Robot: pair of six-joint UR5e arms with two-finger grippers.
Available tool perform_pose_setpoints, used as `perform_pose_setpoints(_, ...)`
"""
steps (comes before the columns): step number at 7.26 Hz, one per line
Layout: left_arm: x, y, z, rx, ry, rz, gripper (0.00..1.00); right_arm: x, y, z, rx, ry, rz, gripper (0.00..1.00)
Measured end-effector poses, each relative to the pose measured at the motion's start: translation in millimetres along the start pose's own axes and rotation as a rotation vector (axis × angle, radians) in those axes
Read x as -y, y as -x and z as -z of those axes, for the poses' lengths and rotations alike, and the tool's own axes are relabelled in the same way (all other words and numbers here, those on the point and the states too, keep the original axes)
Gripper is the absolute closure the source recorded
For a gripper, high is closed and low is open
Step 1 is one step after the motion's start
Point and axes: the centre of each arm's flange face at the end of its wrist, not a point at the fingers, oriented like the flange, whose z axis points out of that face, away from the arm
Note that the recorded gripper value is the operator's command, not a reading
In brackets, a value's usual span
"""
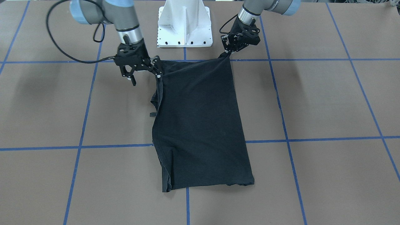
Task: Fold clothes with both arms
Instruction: 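Grasp the near corners of the shirt with the left and right grippers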
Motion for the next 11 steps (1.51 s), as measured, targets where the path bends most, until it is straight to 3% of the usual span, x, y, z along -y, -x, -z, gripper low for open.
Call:
perform_pose_setpoints(2,-1,-1,0,-0.003,0.002,0.001,1.0,-20,20,-18,0.002,-0.049,-0.045,0.14)
perform_pose_setpoints(4,-3,-2,0,-0.004,0.005,0.003,1.0,-34,21,-21,0.006,-0.083,-0.066,0.16)
perform_pose_setpoints(6,-3,-2,-1,-0.004,0.005,0.003,1.0,-48,21,-21,0.007,-0.109,-0.086,0.26)
perform_pose_setpoints(11,-4,-3,-1,-0.006,0.006,0.003,1.0,-85,13,-45,-0.042,-0.145,-0.057,0.42)
